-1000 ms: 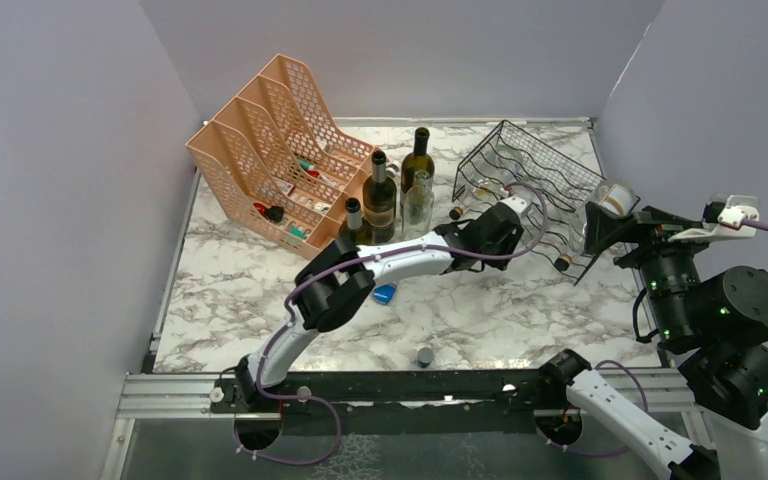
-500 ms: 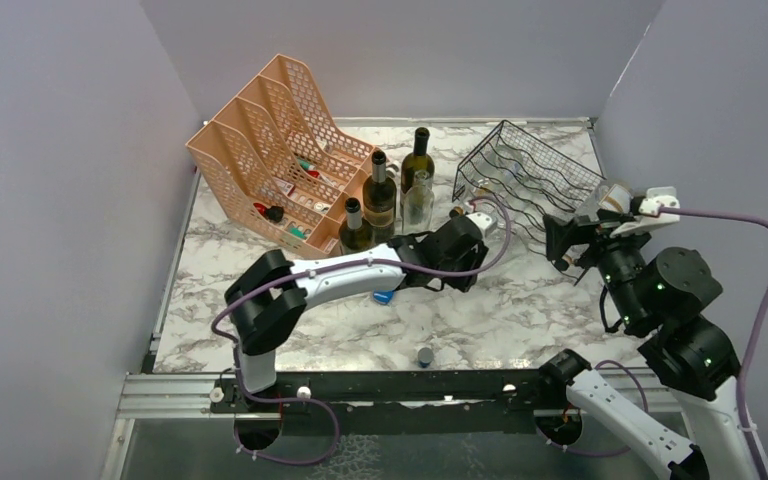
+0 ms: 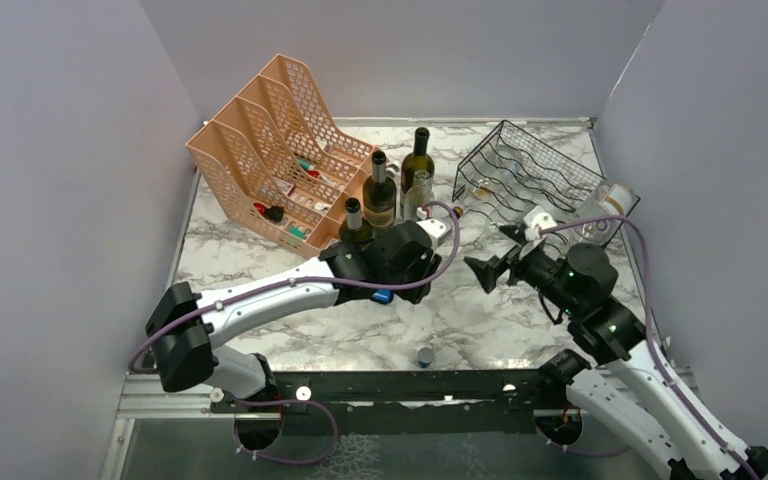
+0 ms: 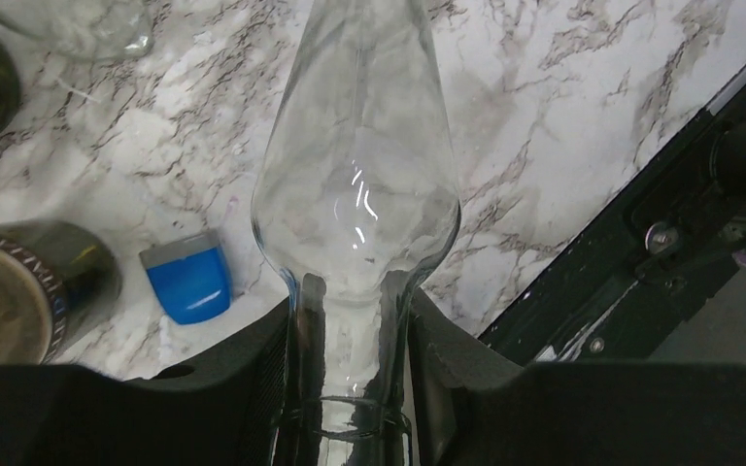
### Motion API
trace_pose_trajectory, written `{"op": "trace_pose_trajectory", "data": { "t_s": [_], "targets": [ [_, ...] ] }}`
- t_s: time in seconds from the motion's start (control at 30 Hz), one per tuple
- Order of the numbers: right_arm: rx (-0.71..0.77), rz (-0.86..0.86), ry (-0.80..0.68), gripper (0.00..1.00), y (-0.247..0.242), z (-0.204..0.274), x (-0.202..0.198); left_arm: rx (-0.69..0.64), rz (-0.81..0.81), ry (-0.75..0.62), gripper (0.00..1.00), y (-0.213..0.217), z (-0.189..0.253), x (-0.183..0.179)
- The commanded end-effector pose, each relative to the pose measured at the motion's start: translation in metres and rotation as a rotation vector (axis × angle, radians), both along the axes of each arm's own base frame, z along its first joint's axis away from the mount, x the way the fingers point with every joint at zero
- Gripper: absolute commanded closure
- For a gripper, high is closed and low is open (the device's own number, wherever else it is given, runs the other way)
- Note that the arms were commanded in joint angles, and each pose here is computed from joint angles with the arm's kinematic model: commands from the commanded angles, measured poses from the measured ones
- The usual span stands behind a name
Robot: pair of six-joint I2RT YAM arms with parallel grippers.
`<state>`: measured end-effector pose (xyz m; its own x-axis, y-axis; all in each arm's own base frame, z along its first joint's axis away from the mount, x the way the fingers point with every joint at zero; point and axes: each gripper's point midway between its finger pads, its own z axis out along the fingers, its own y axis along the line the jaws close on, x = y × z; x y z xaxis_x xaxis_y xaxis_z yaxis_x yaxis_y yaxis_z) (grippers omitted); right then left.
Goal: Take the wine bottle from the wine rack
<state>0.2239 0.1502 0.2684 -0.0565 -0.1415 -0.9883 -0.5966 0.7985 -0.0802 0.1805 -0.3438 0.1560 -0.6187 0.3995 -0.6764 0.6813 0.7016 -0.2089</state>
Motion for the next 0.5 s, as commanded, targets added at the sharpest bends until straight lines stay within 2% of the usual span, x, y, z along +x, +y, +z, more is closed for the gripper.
{"op": "trace_pose_trajectory", "data": {
  "t_s": [0.0,0.1,0.17,0.3,0.47],
  "targets": [
    [-0.020,0.357,-0.159,0.01,0.052,-0.009,-0.019,-0.017,-0.017,-0.080,1.00,0.021,0.028,-0.001],
    [-0.126,0.646,-0.311,0.14,0.078,-0.035,-0.045,0.006,-0.012,-0.115,1.00,0.035,0.033,0.000],
    [-0.121,0.769,-0.319,0.13,0.091,-0.038,-0.056,0.013,-0.013,-0.133,1.00,0.041,0.036,-0.001],
    [-0.119,0.763,-0.267,0.08,0.098,-0.061,-0.042,0.007,-0.026,-0.146,1.00,0.048,0.041,-0.005],
    [-0.103,0.892,-0.281,0.00,0.114,-0.081,-0.050,-0.007,-0.051,-0.143,1.00,0.051,0.044,-0.011]
  ]
}}
